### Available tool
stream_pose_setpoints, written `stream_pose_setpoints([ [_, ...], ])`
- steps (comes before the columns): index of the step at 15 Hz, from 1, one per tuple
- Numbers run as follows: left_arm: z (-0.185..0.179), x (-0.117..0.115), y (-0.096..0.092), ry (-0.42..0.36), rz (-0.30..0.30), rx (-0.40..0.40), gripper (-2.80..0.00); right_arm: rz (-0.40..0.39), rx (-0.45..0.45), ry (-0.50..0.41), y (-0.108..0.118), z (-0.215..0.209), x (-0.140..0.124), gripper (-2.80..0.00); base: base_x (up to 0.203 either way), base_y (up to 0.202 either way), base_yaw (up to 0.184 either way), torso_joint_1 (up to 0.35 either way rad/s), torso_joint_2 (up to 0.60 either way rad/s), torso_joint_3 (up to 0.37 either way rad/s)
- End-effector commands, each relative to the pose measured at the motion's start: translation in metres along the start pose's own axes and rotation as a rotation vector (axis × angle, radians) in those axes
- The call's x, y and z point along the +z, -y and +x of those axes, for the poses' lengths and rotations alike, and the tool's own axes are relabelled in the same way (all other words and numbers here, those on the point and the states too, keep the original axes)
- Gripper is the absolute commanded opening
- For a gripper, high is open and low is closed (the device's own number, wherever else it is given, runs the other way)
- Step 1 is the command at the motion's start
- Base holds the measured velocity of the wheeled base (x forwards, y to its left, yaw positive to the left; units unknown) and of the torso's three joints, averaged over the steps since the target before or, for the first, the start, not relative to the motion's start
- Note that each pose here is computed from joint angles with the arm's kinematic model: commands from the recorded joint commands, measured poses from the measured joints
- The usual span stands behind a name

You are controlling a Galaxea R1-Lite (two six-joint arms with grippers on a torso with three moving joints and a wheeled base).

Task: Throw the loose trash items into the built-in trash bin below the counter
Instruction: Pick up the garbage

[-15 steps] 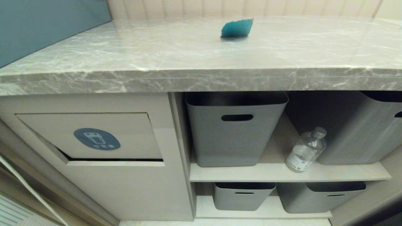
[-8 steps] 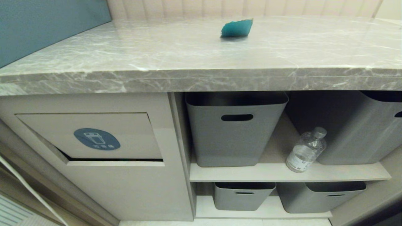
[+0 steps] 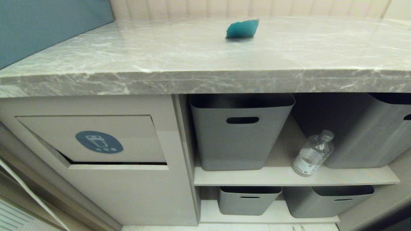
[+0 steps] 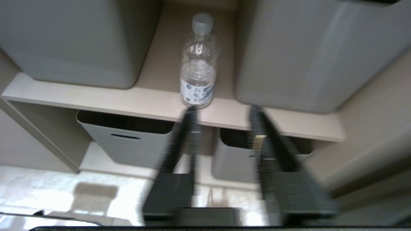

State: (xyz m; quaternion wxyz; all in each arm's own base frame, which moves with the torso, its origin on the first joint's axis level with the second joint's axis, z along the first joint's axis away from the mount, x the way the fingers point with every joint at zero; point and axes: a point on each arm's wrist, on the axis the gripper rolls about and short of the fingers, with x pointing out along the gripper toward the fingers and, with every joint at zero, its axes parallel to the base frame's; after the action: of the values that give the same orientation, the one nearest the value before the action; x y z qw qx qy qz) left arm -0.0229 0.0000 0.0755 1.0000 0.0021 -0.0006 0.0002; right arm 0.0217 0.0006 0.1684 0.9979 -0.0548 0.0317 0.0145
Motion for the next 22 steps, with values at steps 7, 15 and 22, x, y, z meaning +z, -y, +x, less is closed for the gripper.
stream_pose_setpoints([
  [7,0.0,0.0,0.0,0.0,0.0,0.0,-2.8,0.145,0.06,-0.208,-0.003,0.119,-0.012,0.0,0.0,0.0,0.0,0.0,0.0,0.0],
  [15,0.0,0.0,0.0,0.0,0.0,0.0,-2.8,0.193,0.141,-0.171,-0.015,0.17,-0.032,0.0,0.0,0.0,0.0,0.0,0.0,0.0],
  [22,0.0,0.0,0.0,0.0,0.0,0.0,-2.8,0.202,0.093,-0.17,-0.008,0.209,-0.034,0.0,0.0,0.0,0.0,0.0,0.0,0.0],
])
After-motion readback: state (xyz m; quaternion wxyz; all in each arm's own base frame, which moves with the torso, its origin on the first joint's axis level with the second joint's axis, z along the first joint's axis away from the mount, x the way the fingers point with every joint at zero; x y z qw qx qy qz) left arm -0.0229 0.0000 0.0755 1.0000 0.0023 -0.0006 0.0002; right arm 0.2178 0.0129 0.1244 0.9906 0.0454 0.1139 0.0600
